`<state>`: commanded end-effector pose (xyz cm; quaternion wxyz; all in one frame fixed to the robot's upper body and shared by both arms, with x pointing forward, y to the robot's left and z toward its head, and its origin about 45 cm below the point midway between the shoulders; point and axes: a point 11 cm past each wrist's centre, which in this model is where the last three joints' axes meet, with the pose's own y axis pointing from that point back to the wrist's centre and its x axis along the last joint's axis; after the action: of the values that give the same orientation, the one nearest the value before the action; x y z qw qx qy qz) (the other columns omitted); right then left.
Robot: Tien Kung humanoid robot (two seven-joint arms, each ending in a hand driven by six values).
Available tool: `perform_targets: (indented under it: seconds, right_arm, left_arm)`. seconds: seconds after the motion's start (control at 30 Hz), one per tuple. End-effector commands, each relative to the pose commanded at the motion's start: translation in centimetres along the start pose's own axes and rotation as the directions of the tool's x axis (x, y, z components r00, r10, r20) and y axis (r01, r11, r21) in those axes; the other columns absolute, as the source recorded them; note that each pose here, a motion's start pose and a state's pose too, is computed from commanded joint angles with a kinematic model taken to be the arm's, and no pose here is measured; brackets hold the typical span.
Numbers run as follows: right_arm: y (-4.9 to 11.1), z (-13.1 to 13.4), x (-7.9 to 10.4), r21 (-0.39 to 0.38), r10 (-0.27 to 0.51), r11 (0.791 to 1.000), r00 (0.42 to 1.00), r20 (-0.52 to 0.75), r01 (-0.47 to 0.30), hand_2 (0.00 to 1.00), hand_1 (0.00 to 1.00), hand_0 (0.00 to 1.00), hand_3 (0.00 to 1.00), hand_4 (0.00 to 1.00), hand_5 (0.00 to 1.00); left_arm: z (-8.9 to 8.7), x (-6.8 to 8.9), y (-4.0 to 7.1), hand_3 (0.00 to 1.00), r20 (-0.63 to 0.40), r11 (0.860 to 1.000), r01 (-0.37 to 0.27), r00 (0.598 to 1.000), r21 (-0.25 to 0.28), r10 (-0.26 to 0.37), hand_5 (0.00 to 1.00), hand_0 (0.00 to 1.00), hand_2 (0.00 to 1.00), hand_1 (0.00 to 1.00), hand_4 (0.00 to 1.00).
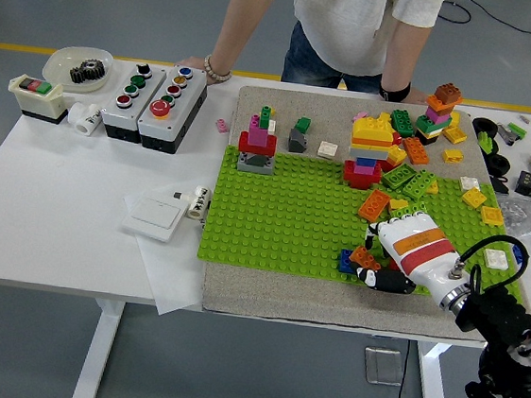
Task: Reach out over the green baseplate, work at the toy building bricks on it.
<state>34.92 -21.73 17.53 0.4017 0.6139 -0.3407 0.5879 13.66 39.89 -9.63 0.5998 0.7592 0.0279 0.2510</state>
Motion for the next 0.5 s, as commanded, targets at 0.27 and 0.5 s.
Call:
perform_targets:
  seconds: [0.27, 0.5]
  right_arm:
    - [0.0, -0.08, 0.03, 0.009, 0.012, 1.0, 1.0, 0.001, -0.012, 0.293, 0.192, 0.177, 0.431, 0.721, 0.587]
    - [0.06, 0.05, -0.22, 0.014, 0.008, 1.0, 1.0, -0.002, -0.008, 0.284, 0.186, 0.168, 0.424, 0.709, 0.552]
  left_arm:
    - [0.03, 0.05, 0.0, 0.613, -0.001, 1.0, 0.0, 1.0, -0.001, 0.0, 0.662, 0.611, 0.7, 0.642, 0.666]
    - [0.05, 0.06, 0.0, 0.613, -0.003, 1.0, -0.002, 1.0, -0.002, 0.002, 0.662, 0.611, 0.701, 0.643, 0.666]
